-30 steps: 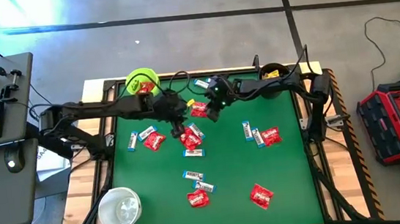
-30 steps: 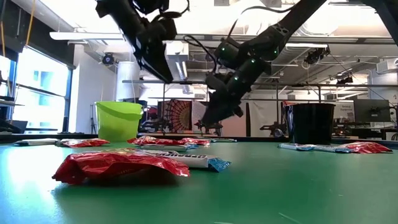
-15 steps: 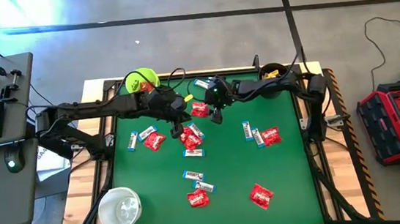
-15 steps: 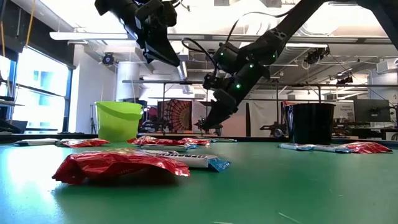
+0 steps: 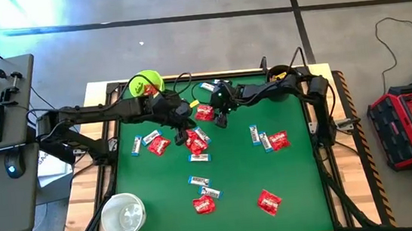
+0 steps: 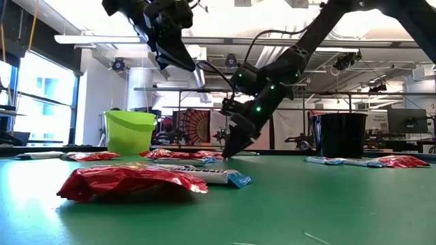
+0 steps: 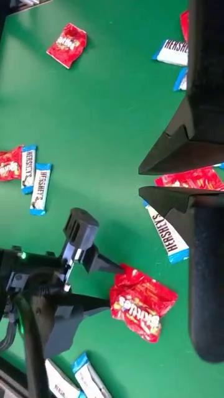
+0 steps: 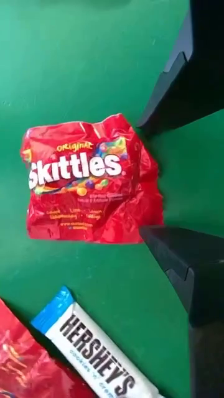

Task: Sort candy by brand, put in halloween buckets
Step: Put the red candy into the green bucket

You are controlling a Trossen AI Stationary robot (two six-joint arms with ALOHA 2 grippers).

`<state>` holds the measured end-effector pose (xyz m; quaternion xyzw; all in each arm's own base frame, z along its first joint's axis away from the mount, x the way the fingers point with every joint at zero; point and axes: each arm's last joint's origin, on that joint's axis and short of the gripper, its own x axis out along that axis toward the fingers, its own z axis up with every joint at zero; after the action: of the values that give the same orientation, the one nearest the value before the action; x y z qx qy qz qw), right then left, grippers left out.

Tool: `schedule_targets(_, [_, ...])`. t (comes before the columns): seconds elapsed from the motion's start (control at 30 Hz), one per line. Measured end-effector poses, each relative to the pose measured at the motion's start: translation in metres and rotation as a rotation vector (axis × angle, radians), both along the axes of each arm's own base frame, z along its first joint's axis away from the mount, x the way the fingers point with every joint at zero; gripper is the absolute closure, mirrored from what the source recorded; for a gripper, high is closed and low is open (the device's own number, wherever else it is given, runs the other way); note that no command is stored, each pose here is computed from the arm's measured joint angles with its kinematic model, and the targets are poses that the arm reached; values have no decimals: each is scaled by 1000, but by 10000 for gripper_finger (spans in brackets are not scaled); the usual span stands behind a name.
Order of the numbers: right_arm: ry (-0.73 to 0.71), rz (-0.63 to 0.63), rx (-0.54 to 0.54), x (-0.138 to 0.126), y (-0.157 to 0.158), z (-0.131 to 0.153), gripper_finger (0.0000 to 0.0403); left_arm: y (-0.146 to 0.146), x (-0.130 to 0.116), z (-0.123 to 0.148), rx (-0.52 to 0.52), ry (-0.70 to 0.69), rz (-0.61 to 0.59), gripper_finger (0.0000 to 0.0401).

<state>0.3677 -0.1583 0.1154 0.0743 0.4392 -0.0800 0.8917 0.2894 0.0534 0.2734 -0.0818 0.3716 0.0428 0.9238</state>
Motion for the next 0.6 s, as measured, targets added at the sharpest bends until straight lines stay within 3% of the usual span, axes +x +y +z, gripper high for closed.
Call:
schedule_targets(0.17, [-14,-15,-2,2,1,0,214,-2,-1,-1,-4,13,-4,371])
schedule_targets(0.4, [-41,-8,8,4,1,-1,381,-2,-1,-1,-4,13,-4,371])
schedule_targets(0.6, [-53,-1,57,4,3,1,398,-1,-1,-1,18,22,19,371])
